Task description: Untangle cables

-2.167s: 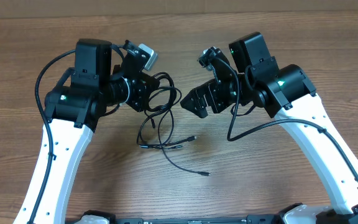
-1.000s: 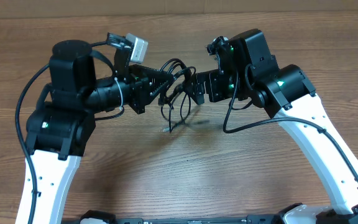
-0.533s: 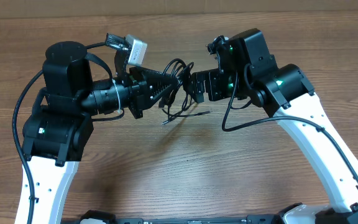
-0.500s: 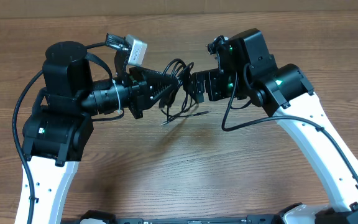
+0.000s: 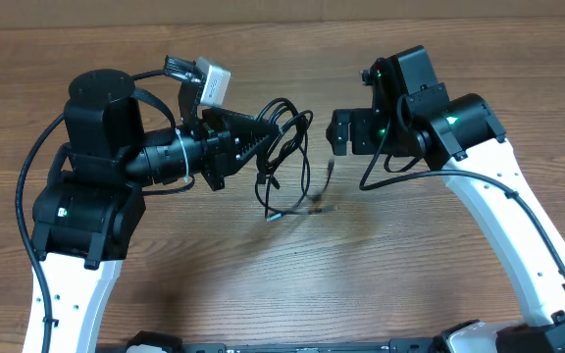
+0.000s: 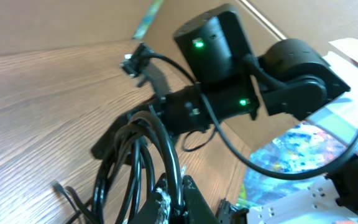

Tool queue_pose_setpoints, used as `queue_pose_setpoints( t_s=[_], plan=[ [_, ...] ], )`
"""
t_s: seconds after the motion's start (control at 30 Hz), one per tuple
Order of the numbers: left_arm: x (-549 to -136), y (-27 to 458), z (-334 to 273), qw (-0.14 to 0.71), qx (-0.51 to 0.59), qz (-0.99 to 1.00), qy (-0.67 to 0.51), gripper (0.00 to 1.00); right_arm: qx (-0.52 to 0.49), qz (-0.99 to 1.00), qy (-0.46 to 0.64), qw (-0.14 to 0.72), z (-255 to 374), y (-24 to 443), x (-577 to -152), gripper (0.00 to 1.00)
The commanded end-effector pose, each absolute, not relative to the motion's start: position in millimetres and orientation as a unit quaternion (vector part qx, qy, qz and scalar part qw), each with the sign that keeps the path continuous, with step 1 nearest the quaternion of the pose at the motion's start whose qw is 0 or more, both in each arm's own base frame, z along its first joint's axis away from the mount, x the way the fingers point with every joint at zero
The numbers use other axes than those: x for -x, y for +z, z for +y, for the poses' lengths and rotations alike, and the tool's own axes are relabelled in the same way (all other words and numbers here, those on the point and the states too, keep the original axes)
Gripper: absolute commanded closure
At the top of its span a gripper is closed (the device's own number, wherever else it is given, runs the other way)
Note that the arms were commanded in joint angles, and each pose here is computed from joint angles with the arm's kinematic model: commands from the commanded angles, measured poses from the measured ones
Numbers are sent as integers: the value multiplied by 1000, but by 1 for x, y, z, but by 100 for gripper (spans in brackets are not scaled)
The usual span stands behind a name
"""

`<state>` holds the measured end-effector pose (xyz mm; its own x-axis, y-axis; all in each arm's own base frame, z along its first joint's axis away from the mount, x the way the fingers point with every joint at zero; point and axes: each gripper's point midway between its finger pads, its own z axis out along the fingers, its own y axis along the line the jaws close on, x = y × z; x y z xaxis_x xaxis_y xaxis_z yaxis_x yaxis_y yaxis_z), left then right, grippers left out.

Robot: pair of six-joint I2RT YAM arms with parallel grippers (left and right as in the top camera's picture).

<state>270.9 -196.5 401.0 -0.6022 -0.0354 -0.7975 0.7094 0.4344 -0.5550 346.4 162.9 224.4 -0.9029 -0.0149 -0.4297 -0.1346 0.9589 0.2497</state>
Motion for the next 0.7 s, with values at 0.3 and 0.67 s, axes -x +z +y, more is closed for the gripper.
queue_pose_setpoints(
  t_s=[0.3,0.67],
  plan=[
    [-302,378,-157,383,-25,831,-403,96,156,936,225,220,195,247,-333,0],
    [-303,378,-156,364,20,831,-419,96,450,725,446,269,261,317,-264,0]
  ],
)
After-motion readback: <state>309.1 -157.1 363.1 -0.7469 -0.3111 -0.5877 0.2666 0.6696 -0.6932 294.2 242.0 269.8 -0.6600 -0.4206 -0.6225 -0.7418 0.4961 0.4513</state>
